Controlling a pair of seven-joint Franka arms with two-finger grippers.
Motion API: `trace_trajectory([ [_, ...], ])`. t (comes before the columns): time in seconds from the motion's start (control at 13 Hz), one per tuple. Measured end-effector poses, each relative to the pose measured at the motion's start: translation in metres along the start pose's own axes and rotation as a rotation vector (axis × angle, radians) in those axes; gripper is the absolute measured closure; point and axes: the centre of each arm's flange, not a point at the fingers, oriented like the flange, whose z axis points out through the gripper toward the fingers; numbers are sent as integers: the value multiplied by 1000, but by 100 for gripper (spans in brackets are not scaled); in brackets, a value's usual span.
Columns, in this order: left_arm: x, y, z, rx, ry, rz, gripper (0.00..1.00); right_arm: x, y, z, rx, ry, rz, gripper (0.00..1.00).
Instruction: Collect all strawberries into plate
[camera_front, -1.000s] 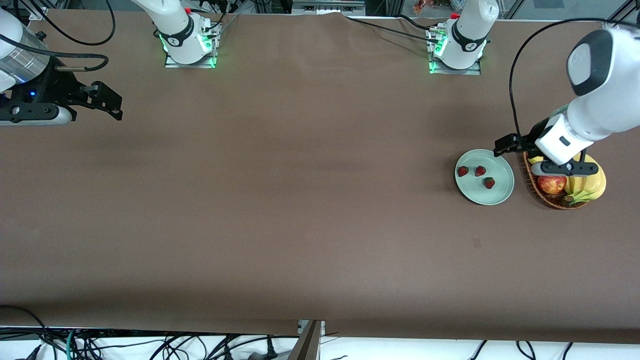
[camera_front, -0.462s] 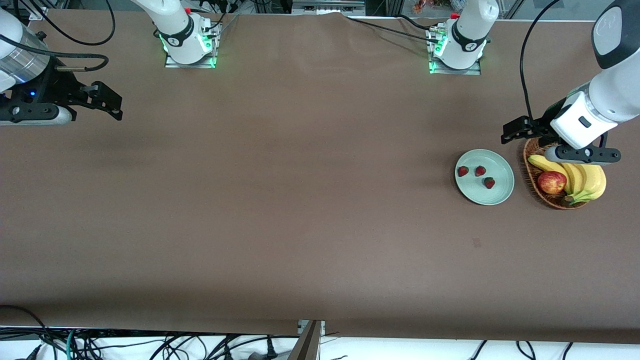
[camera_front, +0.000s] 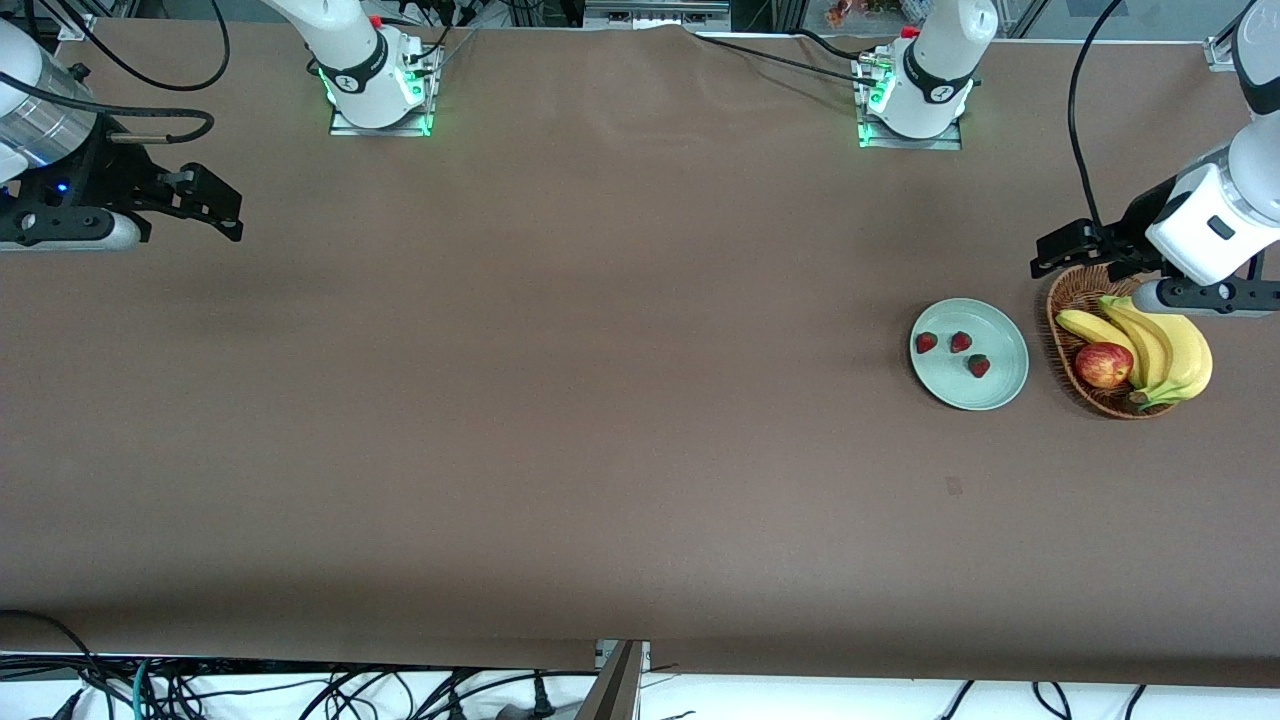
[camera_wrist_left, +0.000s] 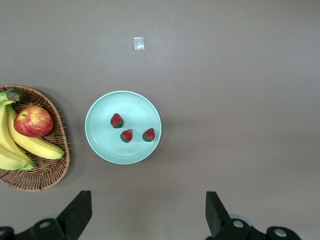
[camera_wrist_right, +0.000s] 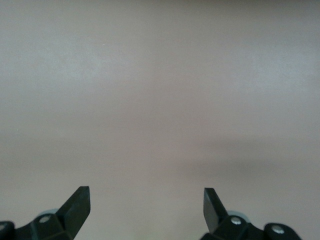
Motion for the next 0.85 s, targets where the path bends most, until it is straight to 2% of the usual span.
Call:
trace_trajectory([
  [0.23, -1, 10, 1, 3, -5, 18, 0, 0, 0, 0, 0, 0, 0, 0],
  [0.54, -1, 4, 1, 83, -7, 26, 0, 0, 0, 0, 0, 0, 0, 0],
  [0.85, -1, 3, 1, 92, -7, 25, 0, 0, 0, 0, 0, 0, 0, 0],
])
